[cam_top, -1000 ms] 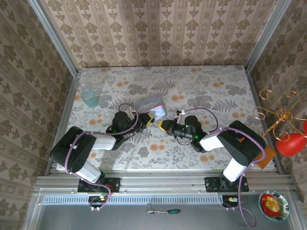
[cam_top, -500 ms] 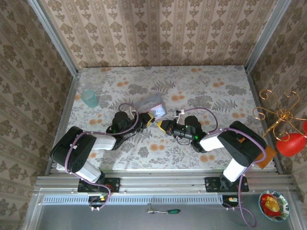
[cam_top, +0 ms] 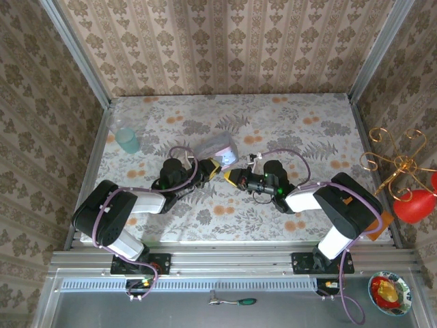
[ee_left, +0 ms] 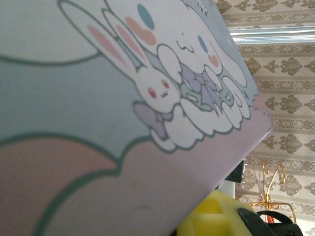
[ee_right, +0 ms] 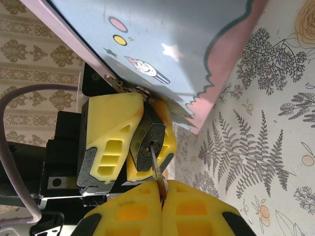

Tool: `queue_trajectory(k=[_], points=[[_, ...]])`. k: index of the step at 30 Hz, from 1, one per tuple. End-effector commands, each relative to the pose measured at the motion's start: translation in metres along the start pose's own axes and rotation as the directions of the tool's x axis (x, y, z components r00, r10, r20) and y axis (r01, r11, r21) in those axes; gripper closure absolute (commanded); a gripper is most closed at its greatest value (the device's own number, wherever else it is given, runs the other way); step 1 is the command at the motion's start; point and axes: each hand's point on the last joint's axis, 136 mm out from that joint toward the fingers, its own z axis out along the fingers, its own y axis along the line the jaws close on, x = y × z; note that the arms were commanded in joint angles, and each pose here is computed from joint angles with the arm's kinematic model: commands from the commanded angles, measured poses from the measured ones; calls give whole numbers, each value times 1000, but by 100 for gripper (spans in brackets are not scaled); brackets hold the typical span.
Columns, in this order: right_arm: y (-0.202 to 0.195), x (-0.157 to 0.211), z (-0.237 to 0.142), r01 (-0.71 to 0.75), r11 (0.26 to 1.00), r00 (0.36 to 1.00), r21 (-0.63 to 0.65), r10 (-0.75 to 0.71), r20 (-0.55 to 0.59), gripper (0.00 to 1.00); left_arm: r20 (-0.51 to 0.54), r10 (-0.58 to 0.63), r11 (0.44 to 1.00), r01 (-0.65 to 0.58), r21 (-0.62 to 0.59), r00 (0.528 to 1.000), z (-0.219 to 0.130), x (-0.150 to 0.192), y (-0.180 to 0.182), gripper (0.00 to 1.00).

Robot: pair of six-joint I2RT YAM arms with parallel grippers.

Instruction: Unlock the padlock with the key

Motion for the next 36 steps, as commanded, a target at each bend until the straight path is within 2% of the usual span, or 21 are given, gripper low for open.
queue_trajectory(k=[1, 9, 14, 21, 36], points=[[37, -4, 8, 110, 990, 993, -84, -113, -38, 100, -168, 114, 987, -91, 136, 979, 10, 39, -43, 100], [30, -30, -4, 104, 992, 995, -72, -105, -5, 100, -223, 153, 982, -123, 143, 963, 17, 52, -50, 100], [39, -32, 1, 104, 990, 994, -98, -107, -21, 100, -266, 171, 979, -134, 152, 949, 20, 61, -52, 100], [31, -43, -9, 66, 994, 998, -91, -66, 3, 100, -301, 190, 978, -152, 143, 935, 22, 68, -49, 100], [10, -50, -4, 18, 998, 1000, -55, -17, 25, 100, -339, 210, 975, -171, 139, 917, 25, 77, -48, 100]])
